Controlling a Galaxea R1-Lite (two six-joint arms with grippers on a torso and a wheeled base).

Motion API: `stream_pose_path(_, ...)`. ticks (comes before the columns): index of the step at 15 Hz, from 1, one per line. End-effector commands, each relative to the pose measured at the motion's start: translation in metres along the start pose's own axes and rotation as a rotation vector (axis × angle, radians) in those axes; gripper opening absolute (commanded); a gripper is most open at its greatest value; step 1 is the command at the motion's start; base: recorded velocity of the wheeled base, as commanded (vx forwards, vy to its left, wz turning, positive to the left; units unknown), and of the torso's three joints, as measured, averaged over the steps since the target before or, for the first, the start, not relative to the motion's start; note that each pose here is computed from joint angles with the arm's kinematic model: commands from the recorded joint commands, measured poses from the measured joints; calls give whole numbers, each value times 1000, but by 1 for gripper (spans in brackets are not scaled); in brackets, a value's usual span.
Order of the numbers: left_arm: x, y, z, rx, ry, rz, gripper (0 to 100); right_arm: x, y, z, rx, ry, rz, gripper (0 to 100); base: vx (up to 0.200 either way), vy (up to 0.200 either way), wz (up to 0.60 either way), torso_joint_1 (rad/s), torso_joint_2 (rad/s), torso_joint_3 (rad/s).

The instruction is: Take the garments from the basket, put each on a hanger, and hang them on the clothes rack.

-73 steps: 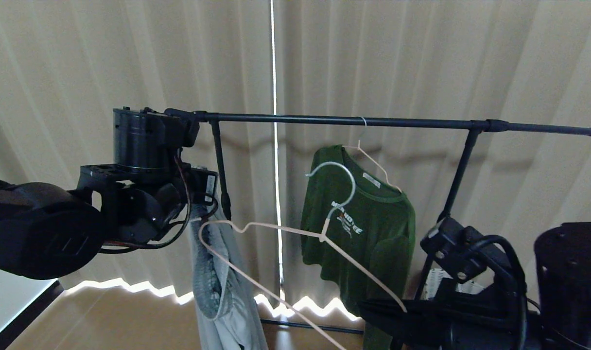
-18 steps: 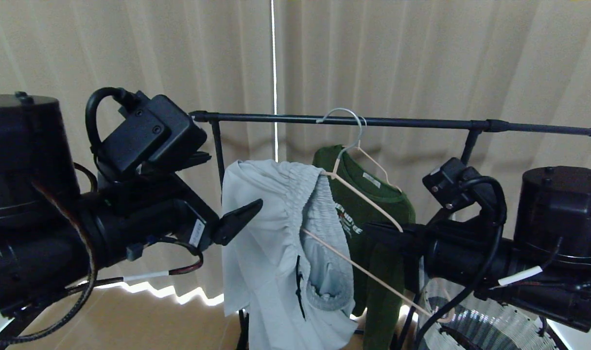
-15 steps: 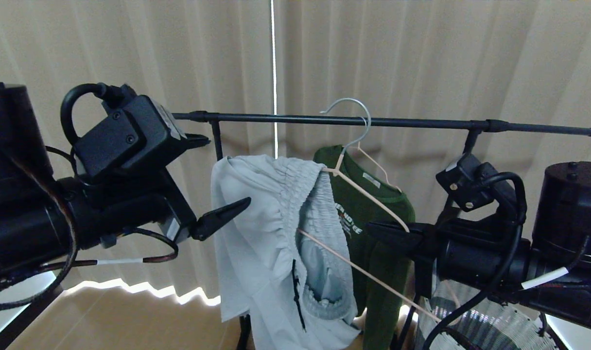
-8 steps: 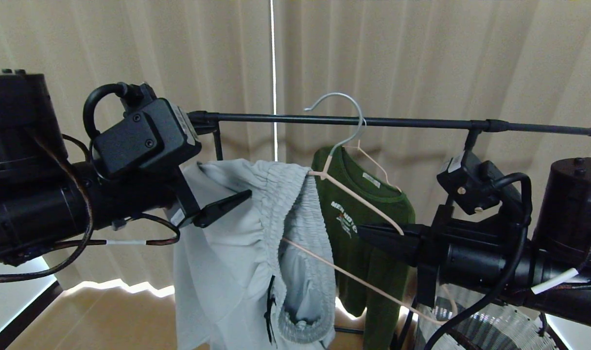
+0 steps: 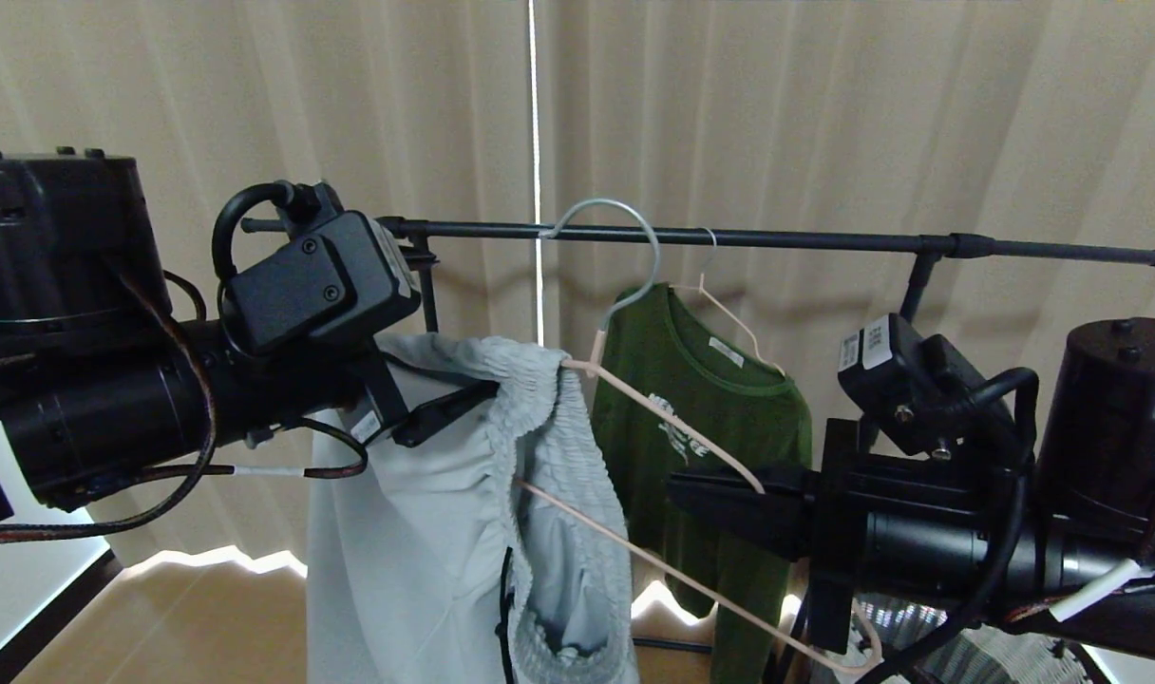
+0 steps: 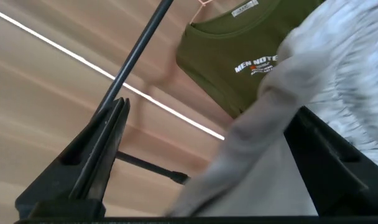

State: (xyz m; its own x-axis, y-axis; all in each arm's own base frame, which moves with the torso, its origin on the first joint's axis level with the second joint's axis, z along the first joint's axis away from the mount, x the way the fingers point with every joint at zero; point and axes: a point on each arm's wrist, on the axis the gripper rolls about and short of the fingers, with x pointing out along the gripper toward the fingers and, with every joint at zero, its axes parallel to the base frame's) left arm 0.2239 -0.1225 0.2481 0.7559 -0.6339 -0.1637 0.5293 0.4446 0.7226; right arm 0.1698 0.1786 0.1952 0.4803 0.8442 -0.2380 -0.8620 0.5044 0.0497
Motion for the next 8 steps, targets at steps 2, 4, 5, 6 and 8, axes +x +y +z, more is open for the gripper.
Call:
stream_pose_path(2, 1, -1, -1, -2, 4, -5, 0, 0, 2, -1, -16, 4, 13, 0, 0, 0, 0, 0, 0, 0)
stream_pose_path(4, 2, -1, -2, -2, 5, -8, 0, 0, 3, -1, -18, 3, 19, 0, 0, 0, 0, 0, 0, 0)
stream_pose_path(5, 2, -1, -2, -2, 5, -8, 0, 0, 3, -1, -18, 3, 19, 0, 0, 0, 0, 0, 0, 0)
stream_pose_path(6, 3, -3, -4, -4, 11, -15, 0, -2, 4, -1, -18, 0, 46, 0, 0, 0, 0, 0, 0, 0)
stream_pose_path(8, 4, -3, -4, -5, 13, -17, 0, -2, 4, 0, -19, -4, 54, 0, 0, 0, 0, 0, 0, 0)
